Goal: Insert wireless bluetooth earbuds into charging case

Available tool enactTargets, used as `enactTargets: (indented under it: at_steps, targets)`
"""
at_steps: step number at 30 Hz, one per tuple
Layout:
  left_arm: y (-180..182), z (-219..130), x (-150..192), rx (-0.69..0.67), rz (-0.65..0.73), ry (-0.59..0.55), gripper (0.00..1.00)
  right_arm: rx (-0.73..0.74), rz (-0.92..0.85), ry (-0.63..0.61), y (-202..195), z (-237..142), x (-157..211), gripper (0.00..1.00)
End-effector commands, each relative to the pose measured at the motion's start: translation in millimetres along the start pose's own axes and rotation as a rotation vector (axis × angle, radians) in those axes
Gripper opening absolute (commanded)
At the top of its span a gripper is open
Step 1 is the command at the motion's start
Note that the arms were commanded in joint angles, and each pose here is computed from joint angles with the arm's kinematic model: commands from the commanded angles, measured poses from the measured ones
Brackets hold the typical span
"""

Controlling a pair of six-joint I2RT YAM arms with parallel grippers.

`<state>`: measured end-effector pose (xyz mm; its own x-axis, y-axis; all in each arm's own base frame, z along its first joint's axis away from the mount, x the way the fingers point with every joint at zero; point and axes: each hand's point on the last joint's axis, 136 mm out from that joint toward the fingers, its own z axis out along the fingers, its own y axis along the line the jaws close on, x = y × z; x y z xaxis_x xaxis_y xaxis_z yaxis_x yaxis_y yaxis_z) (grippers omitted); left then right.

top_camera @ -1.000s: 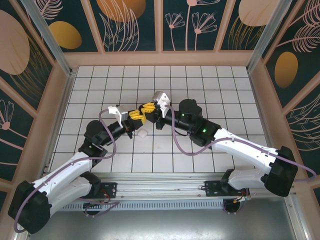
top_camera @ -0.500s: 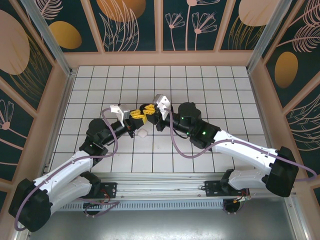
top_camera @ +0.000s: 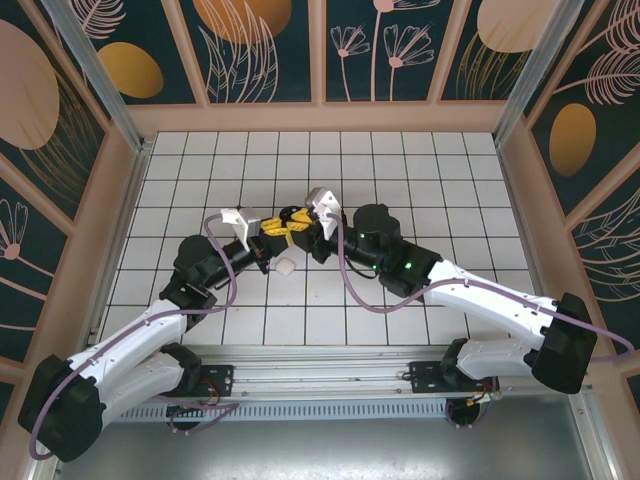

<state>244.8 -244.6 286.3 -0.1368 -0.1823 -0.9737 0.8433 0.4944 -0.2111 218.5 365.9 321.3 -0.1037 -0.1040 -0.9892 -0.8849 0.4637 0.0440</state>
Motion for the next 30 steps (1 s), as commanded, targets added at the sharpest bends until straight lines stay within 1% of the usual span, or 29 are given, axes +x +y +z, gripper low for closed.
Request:
enactTargets:
  at_steps: [1, 10, 12, 16, 19, 30]
  targets:
    - [-5, 0, -37, 0.002, 0.054, -0.105, 0.00, -0.078, 0.040, 0.058, 20, 4, 8, 0.25]
    - [-7, 0, -34, 0.012, 0.036, -0.102, 0.00, -0.070, 0.111, 0.115, 19, 20, 8, 0.29]
    - [-7, 0, -34, 0.014, 0.034, -0.102, 0.00, -0.042, 0.143, 0.148, 14, 27, 10, 0.31]
    - [-7, -1, -32, 0.014, 0.031, -0.099, 0.00, -0.054, 0.175, 0.188, 17, 33, 12, 0.36]
    - [-7, -1, -33, 0.015, 0.031, -0.100, 0.00, -0.047, 0.194, 0.184, 16, 33, 10, 0.39]
    - [-8, -2, -32, 0.015, 0.032, -0.100, 0.00, 0.048, 0.274, 0.157, 0, 27, -7, 0.54]
